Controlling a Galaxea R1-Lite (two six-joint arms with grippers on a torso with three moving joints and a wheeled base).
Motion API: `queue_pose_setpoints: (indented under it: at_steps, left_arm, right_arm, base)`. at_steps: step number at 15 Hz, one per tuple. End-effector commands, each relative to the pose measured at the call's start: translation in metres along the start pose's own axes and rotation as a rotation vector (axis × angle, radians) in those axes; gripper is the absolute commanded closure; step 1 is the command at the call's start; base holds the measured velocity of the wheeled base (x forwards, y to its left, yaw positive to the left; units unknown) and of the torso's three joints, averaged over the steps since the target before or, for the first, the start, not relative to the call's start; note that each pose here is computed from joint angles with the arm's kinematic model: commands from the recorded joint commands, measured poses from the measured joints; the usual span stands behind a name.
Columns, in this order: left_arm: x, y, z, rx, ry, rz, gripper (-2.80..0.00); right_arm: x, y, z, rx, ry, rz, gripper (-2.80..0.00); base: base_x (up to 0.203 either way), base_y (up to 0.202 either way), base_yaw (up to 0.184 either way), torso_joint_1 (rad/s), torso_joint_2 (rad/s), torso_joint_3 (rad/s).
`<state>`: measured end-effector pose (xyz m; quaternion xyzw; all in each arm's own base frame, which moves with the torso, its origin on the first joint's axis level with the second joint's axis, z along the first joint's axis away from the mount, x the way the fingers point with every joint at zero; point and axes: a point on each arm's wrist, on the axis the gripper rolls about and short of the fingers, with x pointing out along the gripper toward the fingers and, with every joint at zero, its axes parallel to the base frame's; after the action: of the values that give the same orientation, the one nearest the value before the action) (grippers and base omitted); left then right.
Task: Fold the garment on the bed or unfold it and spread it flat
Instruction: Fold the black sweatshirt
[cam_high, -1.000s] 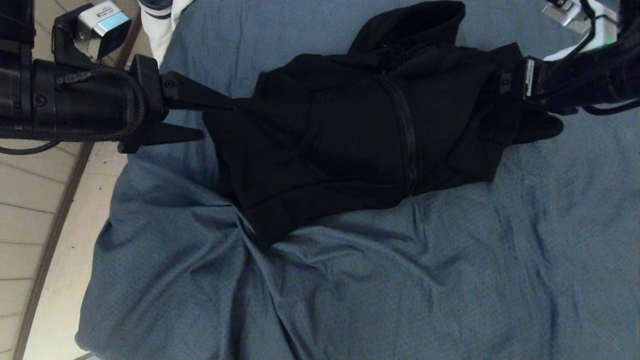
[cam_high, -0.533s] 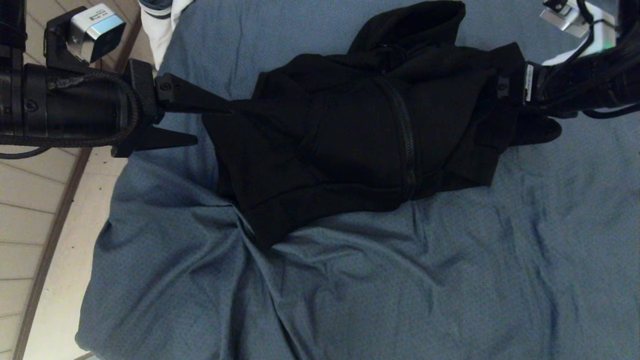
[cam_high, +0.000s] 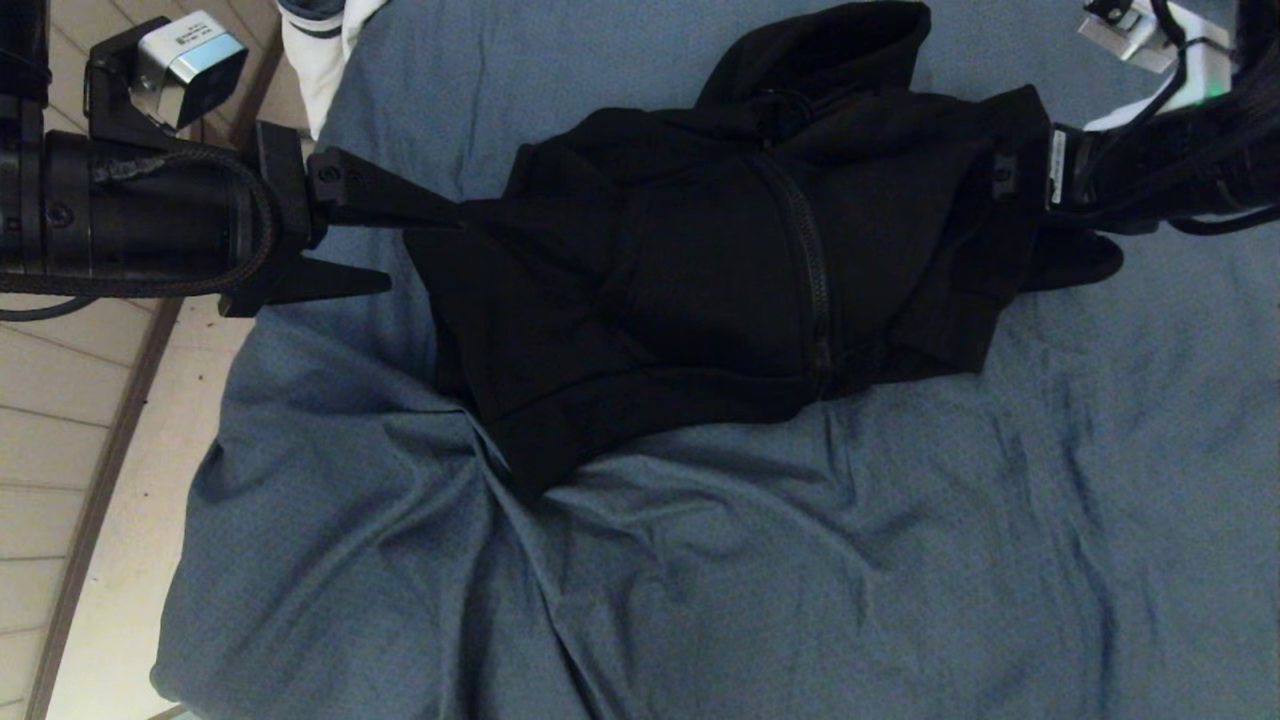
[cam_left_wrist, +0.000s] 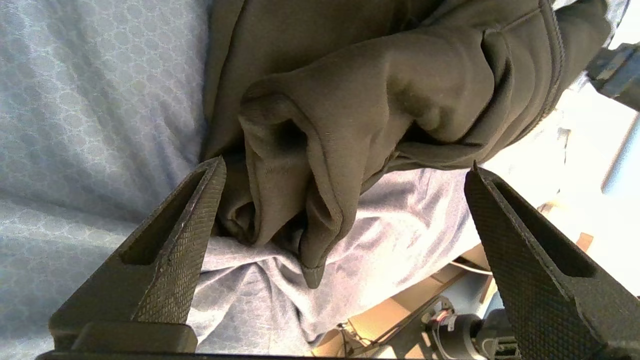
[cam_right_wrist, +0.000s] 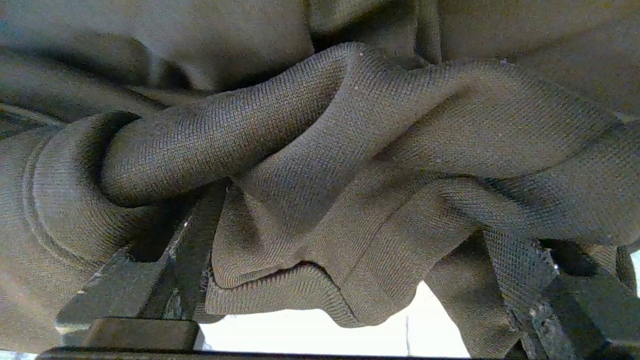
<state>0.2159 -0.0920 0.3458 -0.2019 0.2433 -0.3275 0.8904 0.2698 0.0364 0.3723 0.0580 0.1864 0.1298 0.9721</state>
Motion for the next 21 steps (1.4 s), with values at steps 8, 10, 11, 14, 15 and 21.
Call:
queue_pose_setpoints:
  at_steps: [8, 10, 11, 14, 15, 21]
  left_arm:
    - [-0.004, -0.001, 0.000, 0.000, -0.005, -0.004, -2.80]
    - [-0.003, -0.001, 0.000, -0.001, -0.004, -0.002, -2.80]
    - [-0.003, -0.001, 0.000, -0.002, -0.004, -0.002, -2.80]
    - [-0.003, -0.001, 0.000, -0.002, -0.004, -0.002, -2.80]
    - [-0.003, -0.001, 0.001, 0.000, -0.006, -0.004, -2.80]
    - [-0.005, -0.008, 0.010, 0.023, -0.044, -0.034, -2.80]
  right_arm:
    - [-0.006, 0.009, 0.005, 0.002, -0.027, 0.008, -2.80]
    - [-0.002, 0.007, -0.001, 0.005, 0.000, -0.003, -2.80]
    - [-0.001, 0.007, -0.003, 0.003, 0.005, -0.009, -2.80]
    - [-0.002, 0.008, -0.003, 0.006, 0.007, -0.010, -2.80]
    - [-0.005, 0.011, -0.007, -0.001, 0.013, -0.014, -2.80]
    - [-0.027, 0.018, -0.010, -0.021, -0.065, -0.014, -2.80]
  base:
    - [0.000, 0.000, 0.000, 0.000, 0.00, 0.000]
    - [0.000, 0.000, 0.000, 0.000, 0.00, 0.000]
    - [0.000, 0.000, 0.000, 0.000, 0.00, 0.000]
    - [0.000, 0.000, 0.000, 0.000, 0.00, 0.000]
    - [0.000, 0.000, 0.000, 0.000, 0.00, 0.000]
    - [0.000, 0.000, 0.000, 0.000, 0.00, 0.000]
